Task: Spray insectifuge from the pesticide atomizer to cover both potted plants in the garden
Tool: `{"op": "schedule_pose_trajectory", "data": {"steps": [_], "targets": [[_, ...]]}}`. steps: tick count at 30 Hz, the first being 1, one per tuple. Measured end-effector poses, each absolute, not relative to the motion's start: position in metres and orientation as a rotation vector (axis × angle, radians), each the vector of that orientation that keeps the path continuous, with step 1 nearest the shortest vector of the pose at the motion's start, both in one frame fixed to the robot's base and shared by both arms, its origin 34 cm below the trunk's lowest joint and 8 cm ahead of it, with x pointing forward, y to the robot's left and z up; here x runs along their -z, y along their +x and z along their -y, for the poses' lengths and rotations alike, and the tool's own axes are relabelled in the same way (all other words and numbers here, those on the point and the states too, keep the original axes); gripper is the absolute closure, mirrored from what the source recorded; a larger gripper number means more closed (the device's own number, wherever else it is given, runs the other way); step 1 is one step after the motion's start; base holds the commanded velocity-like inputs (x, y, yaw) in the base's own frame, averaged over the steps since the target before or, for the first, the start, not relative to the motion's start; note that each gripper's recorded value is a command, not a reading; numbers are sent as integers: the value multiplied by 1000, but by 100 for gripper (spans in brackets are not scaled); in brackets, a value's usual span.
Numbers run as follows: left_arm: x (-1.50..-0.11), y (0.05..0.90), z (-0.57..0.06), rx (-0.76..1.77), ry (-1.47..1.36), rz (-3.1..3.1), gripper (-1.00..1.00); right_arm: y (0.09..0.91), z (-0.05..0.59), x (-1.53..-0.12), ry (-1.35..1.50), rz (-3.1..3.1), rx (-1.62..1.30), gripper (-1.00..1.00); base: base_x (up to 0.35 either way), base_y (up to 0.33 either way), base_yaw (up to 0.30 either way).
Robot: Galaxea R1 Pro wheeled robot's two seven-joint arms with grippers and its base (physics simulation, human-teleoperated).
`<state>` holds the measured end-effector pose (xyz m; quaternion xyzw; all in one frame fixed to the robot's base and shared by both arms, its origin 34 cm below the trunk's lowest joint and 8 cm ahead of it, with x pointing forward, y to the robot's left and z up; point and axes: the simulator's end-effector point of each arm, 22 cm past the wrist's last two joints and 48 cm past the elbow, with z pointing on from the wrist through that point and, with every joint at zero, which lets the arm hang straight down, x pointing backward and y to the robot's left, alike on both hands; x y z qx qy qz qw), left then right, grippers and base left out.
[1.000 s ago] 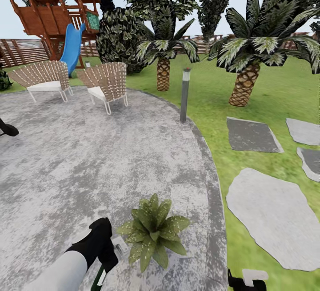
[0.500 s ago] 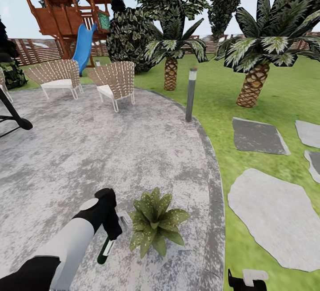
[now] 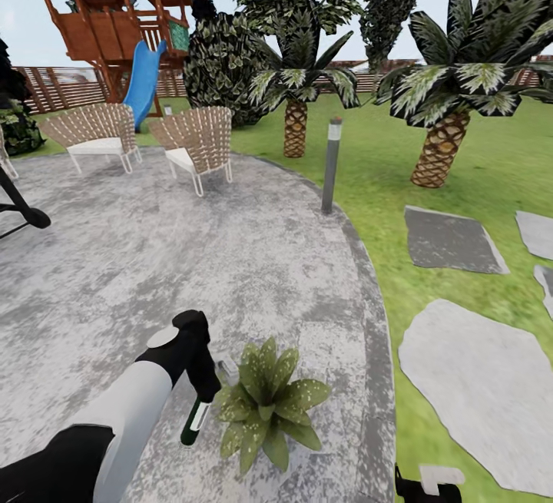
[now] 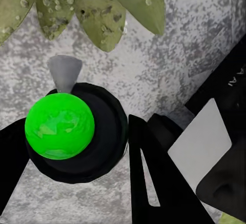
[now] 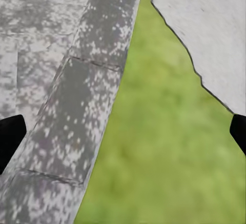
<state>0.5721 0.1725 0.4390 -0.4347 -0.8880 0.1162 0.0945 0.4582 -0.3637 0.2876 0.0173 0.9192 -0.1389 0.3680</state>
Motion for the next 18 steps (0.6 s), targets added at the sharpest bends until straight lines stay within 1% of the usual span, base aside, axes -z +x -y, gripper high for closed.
{"op": "schedule_pose_trajectory", "data": {"steps": [5,7,9,16,18], "targets": [[-439,568,-172,-282,-1362,2568,100,458,364,-287,44,-2362,357,-100,37,0,0],[-446,563,-159,-321,-1389,2528,100,458,364,-287,44,-2361,357,-100,4,0,0],[-460,575,-155,-290,-1430,2510,100,458,364,-287,44,-2361,357,-100,0,0,0],[-457,570,-166,-271,-1421,2490,100,458,364,-287,44,-2361,357,-100,0,0,3],[-455,569,-168,-263,-1421,2489,100,458,363,-287,45,-2361,356,-100,0,0,200]]}}
